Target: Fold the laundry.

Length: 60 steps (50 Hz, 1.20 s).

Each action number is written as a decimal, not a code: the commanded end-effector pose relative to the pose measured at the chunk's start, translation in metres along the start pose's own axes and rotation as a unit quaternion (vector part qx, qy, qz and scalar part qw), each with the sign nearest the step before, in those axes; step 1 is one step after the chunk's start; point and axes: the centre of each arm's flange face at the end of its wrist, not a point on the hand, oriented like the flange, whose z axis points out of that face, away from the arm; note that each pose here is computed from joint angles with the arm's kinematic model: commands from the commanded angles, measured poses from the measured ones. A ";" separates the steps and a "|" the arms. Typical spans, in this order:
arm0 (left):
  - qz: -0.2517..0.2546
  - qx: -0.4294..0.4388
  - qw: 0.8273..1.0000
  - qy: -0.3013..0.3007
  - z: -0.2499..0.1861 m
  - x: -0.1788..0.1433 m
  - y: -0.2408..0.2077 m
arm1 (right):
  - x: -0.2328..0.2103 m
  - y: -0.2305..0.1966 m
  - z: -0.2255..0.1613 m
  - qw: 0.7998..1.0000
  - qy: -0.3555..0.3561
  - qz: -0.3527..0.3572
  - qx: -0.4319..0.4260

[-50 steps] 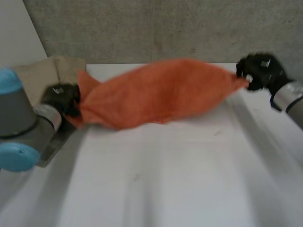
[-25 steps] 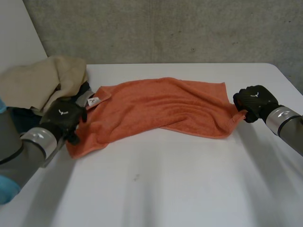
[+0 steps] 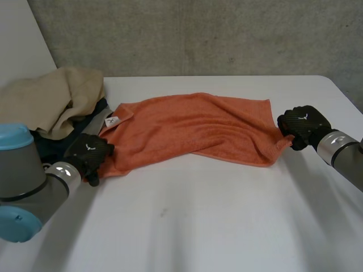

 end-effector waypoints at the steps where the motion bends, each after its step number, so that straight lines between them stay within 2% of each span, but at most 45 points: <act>1: 0.027 0.007 1.000 0.004 0.012 0.006 -0.001 | 0.000 0.002 -0.001 1.000 -0.003 0.000 -0.001; 14: 0.057 0.016 0.998 -0.028 0.042 -0.001 0.001 | 0.000 0.002 -0.001 1.000 -0.003 -0.001 -0.001; 20: 0.068 0.020 0.997 -0.037 0.041 -0.007 -0.003 | 0.002 0.001 -0.002 1.000 -0.003 -0.005 -0.008; 28: 0.026 0.048 0.997 -0.052 0.016 -0.017 -0.026 | -0.003 0.001 -0.014 0.998 -0.028 -0.039 -0.043; 36: -0.037 0.061 0.995 -0.068 0.004 -0.034 -0.037 | -0.016 0.004 -0.024 0.990 -0.043 -0.135 0.001; 42: -0.046 0.056 0.995 -0.072 0.005 -0.040 -0.037 | -0.031 0.012 -0.024 0.983 -0.073 -0.164 0.027; 53: -0.054 0.043 0.996 -0.059 -0.002 -0.038 -0.038 | -0.039 0.016 -0.017 0.977 -0.074 -0.190 0.060; 60: -0.061 0.030 0.997 -0.046 -0.024 -0.042 -0.052 | -0.022 -0.007 -0.026 0.983 -0.064 -0.163 0.052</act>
